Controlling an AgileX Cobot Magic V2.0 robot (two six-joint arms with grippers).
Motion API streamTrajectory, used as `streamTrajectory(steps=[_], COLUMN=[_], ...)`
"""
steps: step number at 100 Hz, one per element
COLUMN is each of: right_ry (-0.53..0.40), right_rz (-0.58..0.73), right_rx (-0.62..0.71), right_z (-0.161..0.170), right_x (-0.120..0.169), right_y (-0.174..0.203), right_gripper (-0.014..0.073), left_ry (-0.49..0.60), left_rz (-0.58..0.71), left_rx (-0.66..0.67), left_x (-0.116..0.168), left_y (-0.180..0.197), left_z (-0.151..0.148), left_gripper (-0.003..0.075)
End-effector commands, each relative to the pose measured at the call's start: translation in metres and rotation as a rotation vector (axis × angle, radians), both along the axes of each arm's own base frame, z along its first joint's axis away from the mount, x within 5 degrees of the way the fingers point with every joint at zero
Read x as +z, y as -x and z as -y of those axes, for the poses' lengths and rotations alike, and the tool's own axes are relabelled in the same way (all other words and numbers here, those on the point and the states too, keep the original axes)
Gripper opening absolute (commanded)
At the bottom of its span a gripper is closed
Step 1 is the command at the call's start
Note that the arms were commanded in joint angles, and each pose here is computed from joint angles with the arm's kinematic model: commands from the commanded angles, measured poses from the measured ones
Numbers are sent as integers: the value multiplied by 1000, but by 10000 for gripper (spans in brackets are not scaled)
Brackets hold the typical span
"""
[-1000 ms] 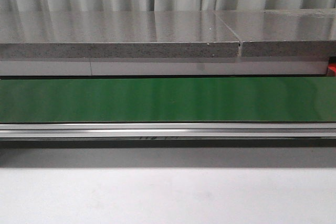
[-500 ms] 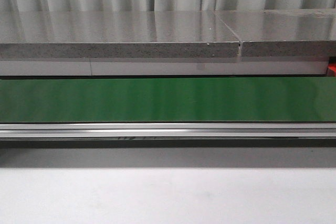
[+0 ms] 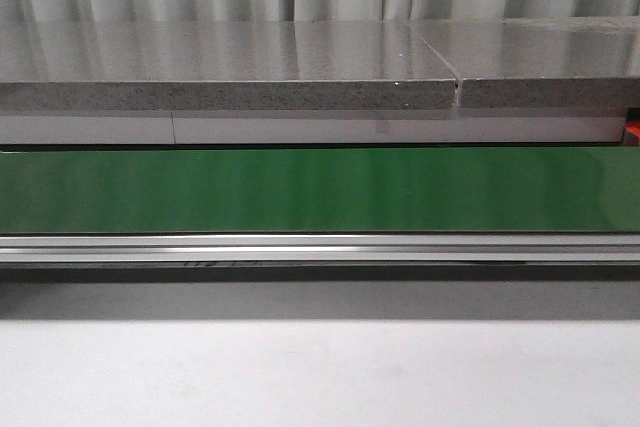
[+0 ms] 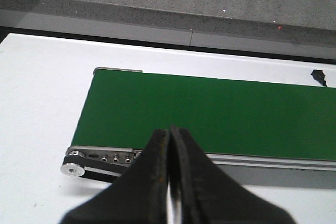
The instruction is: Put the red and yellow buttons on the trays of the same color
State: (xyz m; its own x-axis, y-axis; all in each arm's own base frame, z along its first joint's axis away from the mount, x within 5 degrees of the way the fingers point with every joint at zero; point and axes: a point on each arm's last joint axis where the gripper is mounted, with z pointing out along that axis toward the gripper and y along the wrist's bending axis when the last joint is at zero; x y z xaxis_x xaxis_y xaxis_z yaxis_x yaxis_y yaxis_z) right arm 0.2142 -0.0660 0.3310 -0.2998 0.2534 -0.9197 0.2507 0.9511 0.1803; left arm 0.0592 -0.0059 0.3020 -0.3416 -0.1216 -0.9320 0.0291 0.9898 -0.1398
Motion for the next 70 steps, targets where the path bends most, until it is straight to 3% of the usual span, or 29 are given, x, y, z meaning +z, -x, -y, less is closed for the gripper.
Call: streamTrajectory(steps=[1,23,49,61,70], right_ry=[65,103,128,140,149], right_rz=[81,78,104,136,147], right_rx=[63,231,273,275,292], right_z=[-15,-43,-53,-58,-62], right_x=[21,29,28,26,22], right_y=[6,22,53,69,78], right_gripper=[564,562,555,461,328], left_ry=[15,15,15,15,15], left_rz=[83,83,83,83,83], left_rx=[-6,-6,-6,-6,-6], left_x=[13,13,13,13,13], left_y=[-2,-2,-2,-2,-2], left_z=[1,1,1,1,1], left_gripper=[-19,-19,-19,-19,-19])
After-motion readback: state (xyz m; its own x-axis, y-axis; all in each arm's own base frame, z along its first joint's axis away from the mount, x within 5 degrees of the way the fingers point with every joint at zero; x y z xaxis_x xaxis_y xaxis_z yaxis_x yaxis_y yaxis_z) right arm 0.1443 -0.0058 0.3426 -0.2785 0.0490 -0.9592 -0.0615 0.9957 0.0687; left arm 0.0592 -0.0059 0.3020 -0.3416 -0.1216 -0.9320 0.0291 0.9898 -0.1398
